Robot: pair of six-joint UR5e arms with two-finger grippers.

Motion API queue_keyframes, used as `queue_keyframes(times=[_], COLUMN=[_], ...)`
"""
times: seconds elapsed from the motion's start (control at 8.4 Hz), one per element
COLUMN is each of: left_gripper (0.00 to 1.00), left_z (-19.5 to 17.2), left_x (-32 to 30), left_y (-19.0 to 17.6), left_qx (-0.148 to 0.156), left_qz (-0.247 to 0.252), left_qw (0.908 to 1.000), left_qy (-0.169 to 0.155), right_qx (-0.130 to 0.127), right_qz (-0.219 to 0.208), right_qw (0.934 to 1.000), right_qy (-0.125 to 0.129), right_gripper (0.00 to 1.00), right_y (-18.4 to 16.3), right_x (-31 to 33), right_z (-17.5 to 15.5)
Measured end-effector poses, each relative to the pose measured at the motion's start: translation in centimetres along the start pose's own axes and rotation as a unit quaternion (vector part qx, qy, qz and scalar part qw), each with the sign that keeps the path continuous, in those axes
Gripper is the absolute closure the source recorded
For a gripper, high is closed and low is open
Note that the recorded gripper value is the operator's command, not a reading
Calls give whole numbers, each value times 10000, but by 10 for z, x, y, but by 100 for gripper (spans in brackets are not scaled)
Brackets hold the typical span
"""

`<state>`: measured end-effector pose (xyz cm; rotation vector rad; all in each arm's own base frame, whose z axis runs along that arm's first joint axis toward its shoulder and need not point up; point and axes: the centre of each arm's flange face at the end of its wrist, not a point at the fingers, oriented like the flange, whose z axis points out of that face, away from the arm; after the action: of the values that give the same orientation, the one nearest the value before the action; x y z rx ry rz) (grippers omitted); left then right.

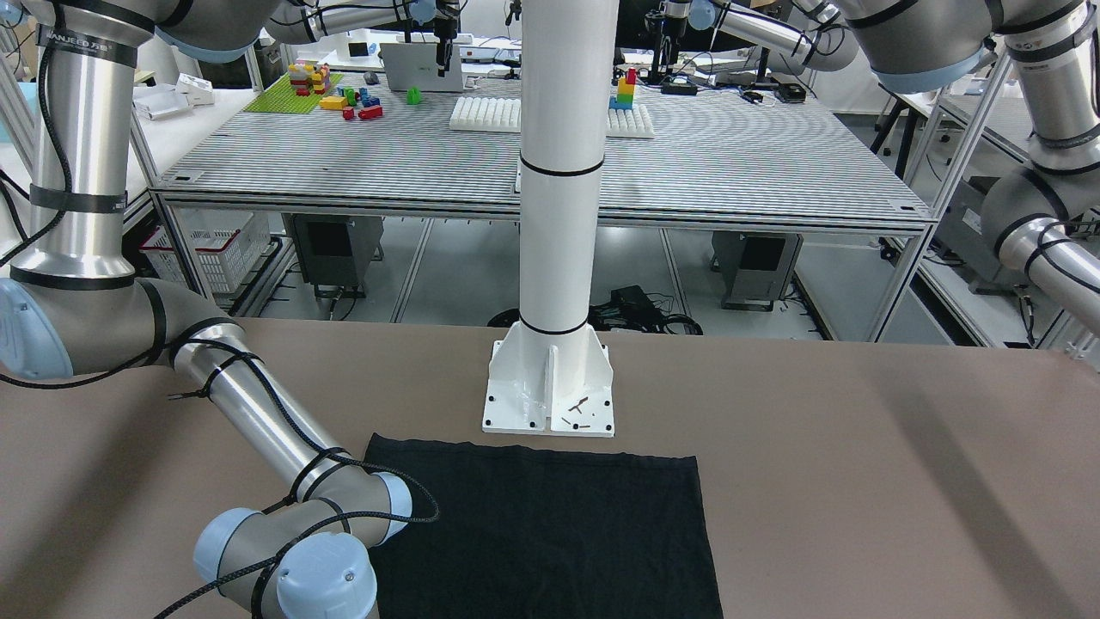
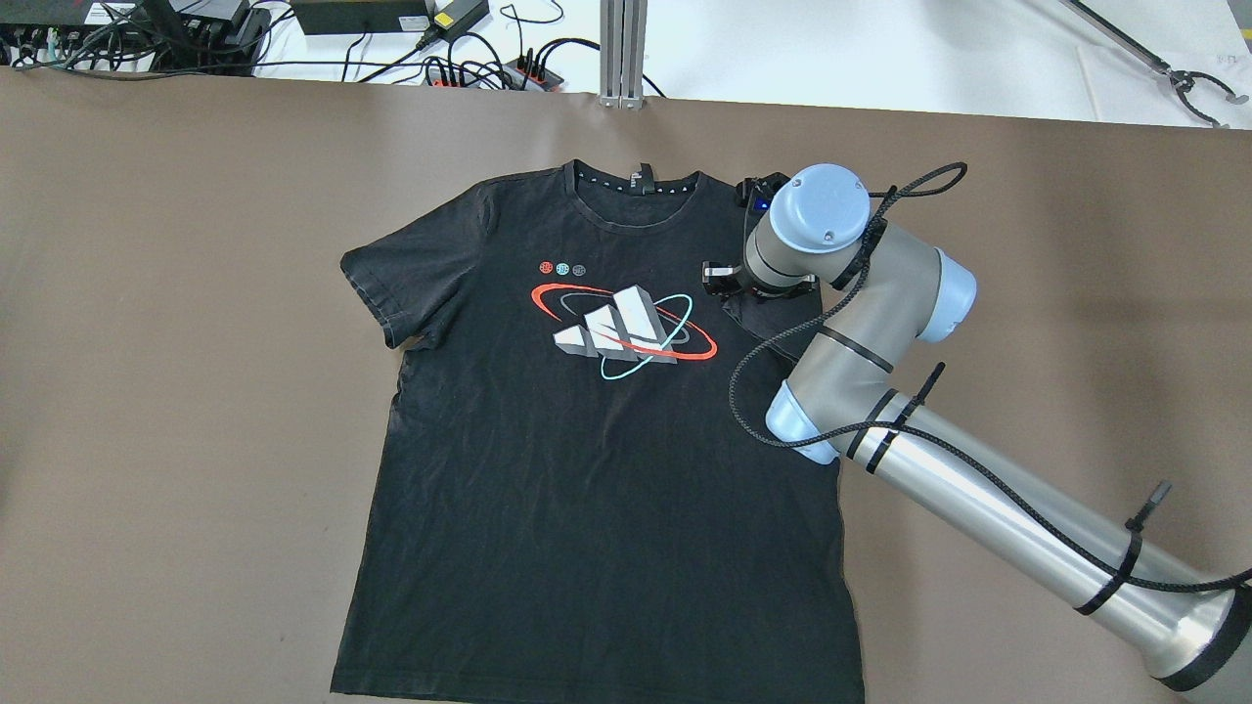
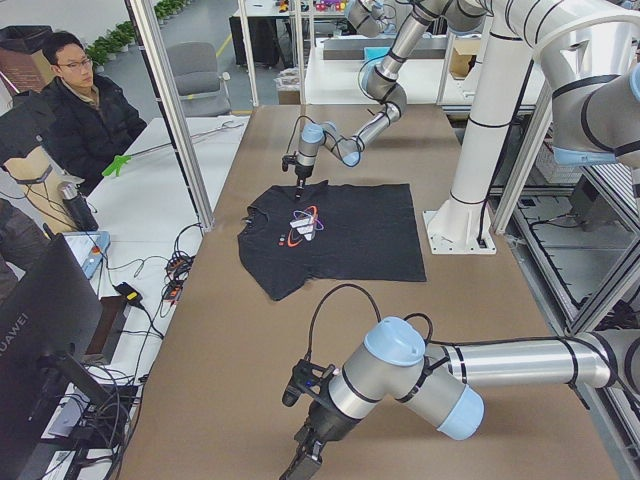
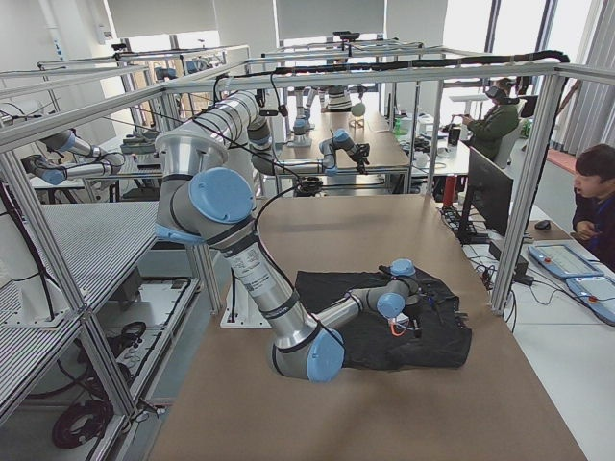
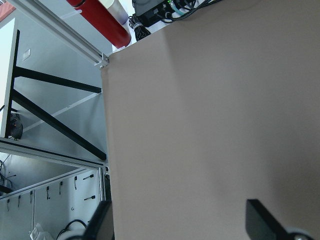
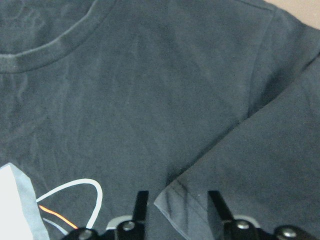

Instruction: Fold clothes

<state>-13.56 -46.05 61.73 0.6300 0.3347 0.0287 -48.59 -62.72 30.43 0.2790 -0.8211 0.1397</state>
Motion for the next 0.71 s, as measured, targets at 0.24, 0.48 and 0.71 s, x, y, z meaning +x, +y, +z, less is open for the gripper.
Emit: queue_keyframes(times=[0.24, 0.48, 0.71], left_gripper=[6, 6, 7], left_z=[0, -1, -2], left_x=[0, 0, 1], left_y=[-1, -3, -4], left_qx=[9, 27, 33], left_qz=[4, 11, 13], left_qw=[10000, 10000, 10000], left_qy=[-2, 0, -5], right_qx=[-31, -39, -49], right_qz=[6, 20, 33], right_qw=[10000, 10000, 10000], right_qy=[52, 50, 20], right_gripper=[6, 6, 6], right_y=[14, 32, 44], right_x=[30, 57, 67], right_z=[2, -4, -9])
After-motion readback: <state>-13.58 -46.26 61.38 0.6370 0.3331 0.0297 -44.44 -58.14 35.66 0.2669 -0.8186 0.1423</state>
